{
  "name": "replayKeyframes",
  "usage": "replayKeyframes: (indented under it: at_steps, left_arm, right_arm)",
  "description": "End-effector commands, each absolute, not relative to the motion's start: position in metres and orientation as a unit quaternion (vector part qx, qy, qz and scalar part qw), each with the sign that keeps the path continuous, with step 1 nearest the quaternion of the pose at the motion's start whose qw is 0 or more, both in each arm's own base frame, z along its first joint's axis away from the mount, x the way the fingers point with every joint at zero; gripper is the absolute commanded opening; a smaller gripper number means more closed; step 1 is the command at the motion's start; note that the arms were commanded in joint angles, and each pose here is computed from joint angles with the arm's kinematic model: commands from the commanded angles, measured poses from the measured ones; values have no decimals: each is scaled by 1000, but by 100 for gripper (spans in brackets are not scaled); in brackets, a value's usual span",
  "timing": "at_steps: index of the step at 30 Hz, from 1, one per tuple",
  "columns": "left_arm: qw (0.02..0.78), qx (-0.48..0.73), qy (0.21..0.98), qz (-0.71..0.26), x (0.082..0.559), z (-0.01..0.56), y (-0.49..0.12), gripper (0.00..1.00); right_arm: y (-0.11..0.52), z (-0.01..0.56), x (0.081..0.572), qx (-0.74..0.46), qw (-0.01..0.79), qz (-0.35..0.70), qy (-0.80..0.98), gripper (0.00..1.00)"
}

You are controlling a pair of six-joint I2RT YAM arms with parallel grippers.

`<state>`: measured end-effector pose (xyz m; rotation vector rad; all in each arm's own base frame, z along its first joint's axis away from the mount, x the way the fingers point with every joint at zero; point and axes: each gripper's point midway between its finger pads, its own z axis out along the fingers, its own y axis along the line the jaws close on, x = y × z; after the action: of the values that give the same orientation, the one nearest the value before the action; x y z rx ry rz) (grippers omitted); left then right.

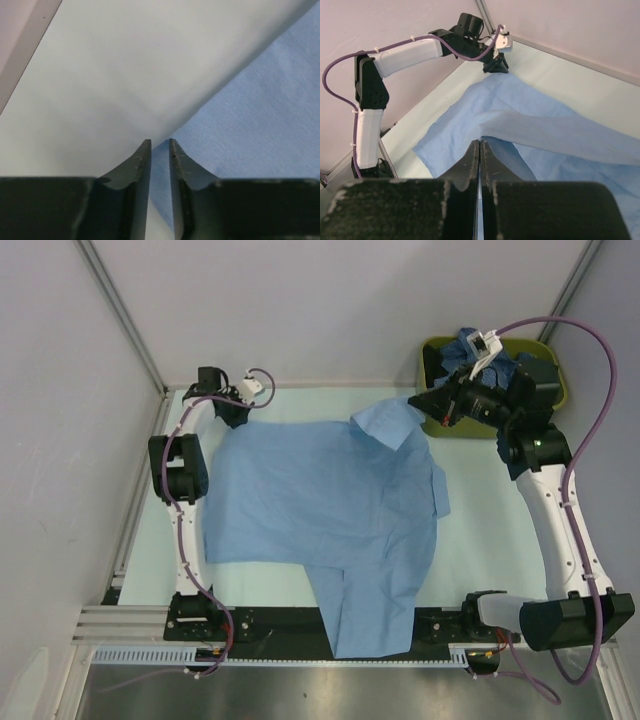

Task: Fold and stack the long sleeve shirts
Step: Fold the shirt

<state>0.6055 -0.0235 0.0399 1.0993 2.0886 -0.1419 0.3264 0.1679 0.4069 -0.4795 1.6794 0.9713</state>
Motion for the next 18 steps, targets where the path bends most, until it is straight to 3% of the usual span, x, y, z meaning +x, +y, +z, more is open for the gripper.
replayKeyframes:
  at_steps: [1, 4, 12, 15, 16, 18]
  left_arm:
    - [396, 465, 789, -64, 606, 65, -29, 15]
    - [399, 463, 789, -56, 605, 77, -27, 0]
    - [430, 468, 770, -64, 594, 120, -31, 0]
    - [436, 474, 762, -62, 591, 130, -32, 22]
    - [435, 480, 759, -61, 590, 129, -33, 38]
    - [427, 510, 745, -46, 585, 123, -33, 49]
  right_arm:
    - [169, 449, 311, -220, 584, 401, 670, 0]
    - [170, 453, 306, -223, 585, 398, 670, 0]
    - [168, 455, 291, -233, 586, 388, 672, 0]
    - [169, 458, 283, -240, 588, 388, 668, 0]
    - [169, 457, 282, -241, 585, 388, 670, 0]
    - [170, 459, 275, -249, 589, 385, 665, 0]
